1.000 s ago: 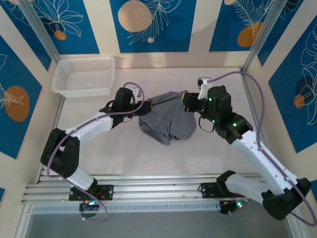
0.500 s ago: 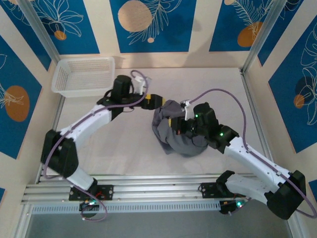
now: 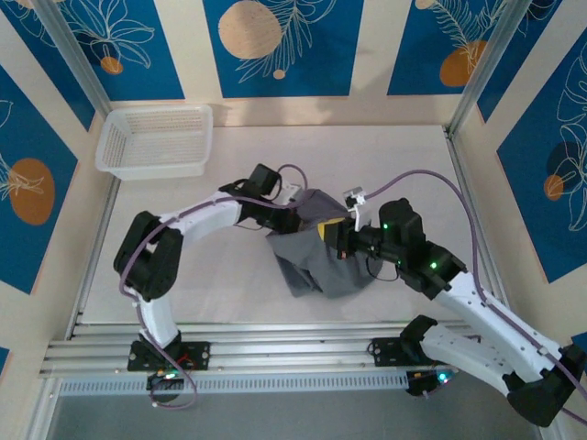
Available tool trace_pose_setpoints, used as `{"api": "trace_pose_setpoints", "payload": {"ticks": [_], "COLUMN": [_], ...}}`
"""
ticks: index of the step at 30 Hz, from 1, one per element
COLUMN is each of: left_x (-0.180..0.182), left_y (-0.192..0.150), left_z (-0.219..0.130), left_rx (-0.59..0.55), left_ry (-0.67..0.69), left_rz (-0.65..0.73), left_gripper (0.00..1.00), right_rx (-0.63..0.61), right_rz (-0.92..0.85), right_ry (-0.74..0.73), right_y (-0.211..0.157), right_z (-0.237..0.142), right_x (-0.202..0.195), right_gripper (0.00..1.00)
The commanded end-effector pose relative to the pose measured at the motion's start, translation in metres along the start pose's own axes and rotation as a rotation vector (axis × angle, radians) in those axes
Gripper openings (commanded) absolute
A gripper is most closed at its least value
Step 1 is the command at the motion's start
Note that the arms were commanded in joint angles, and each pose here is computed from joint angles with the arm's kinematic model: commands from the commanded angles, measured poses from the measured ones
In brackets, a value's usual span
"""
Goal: Fold the inside-out t-shirt
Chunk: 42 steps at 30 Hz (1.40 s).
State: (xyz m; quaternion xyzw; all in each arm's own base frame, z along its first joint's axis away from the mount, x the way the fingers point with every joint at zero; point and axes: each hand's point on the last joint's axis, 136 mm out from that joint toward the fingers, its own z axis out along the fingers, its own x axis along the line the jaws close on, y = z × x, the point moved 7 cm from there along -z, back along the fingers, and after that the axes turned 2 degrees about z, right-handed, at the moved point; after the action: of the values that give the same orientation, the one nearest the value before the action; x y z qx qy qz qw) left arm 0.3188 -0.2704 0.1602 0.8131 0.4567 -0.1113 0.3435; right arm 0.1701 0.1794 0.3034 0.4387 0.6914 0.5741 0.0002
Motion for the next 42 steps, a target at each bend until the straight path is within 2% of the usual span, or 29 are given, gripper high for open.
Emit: {"api": "trace_pose_setpoints", "payload": {"ticks": [1,5,8,10,12,13,14,15,16,17,19,22,24,27,32,33,35,36,39,42], "left_x": [0.011,0.011,0.007,0.0,-0.004,-0.005,-0.006,-0.007,-0.007,-0.008,-0.01,-0.012,-0.011,-0.009,-0.007,-0.006,0.003,0.015,0.059,0.098], "left_y": [0.03,0.063,0.083,0.091,0.092,0.09,0.087,0.084,0.08,0.076,0.07,0.063,0.061,0.059,0.059,0.059,0.057,0.056,0.056,0.06], "left_z": [-0.045,-0.086,-0.109,-0.119,-0.121,-0.122,-0.122,-0.121,-0.12,-0.119,-0.117,-0.114,-0.114,-0.113,-0.114,-0.115,-0.116,-0.114,-0.103,-0.085], "left_rx": [-0.183,-0.321,-0.387,-0.409,-0.412,-0.414,-0.414,-0.413,-0.41,-0.406,-0.398,-0.385,-0.381,-0.373,-0.365,-0.366,-0.361,-0.35,-0.278,-0.24], "left_ry": [0.107,0.127,0.129,0.11,0.086,0.081,0.071,0.058,0.046,0.038,0.015,0.002,0.014,0.036,0.059,0.074,0.153,0.23,0.444,0.456], "left_rz": [-0.055,-0.079,-0.067,-0.049,-0.045,-0.05,-0.05,-0.047,-0.044,-0.044,-0.037,-0.039,-0.045,-0.053,-0.059,-0.058,-0.077,-0.102,-0.179,-0.255], "left_gripper": [0.0,0.0,0.0,0.0,0.0,0.0,0.0,0.0,0.0,0.0,0.0,0.0,0.0,0.0,0.0,0.0,0.0,0.0,0.0,0.0], "right_rx": [0.057,0.248,0.409,0.463,0.451,0.426,0.405,0.366,0.322,0.269,0.15,0.081,0.128,0.206,0.249,0.25,0.242,0.238,0.232,0.193], "right_rz": [-0.107,-0.175,-0.16,-0.117,-0.116,-0.124,-0.134,-0.145,-0.14,-0.126,-0.047,0.221,0.325,0.297,0.273,0.269,0.267,0.266,0.251,0.257], "right_ry": [0.124,0.252,0.272,0.292,0.264,0.225,0.178,0.121,0.058,0.006,-0.075,-0.234,-0.287,-0.28,-0.216,-0.222,-0.219,-0.206,-0.143,0.01], "right_y": [-0.017,-0.073,-0.116,-0.124,-0.118,-0.112,-0.107,-0.098,-0.087,-0.075,-0.047,-0.018,-0.011,-0.013,-0.022,-0.021,-0.016,-0.013,0.0,0.016], "right_z": [0.005,0.03,0.05,0.057,0.058,0.057,0.055,0.053,0.051,0.049,0.049,0.061,0.079,0.117,0.165,0.169,0.171,0.168,0.148,0.119], "right_x": [0.013,0.023,0.023,0.026,0.027,0.025,0.02,0.015,0.008,0.001,-0.021,-0.065,-0.081,-0.086,-0.103,-0.105,-0.104,-0.1,-0.076,-0.043], "right_gripper": [0.0,0.0,0.04,0.08,0.08,0.16,0.34,0.59,0.78,0.85,0.86,0.81,0.7,0.68,0.72,0.63,0.17,0.03,0.0,0.0]}}
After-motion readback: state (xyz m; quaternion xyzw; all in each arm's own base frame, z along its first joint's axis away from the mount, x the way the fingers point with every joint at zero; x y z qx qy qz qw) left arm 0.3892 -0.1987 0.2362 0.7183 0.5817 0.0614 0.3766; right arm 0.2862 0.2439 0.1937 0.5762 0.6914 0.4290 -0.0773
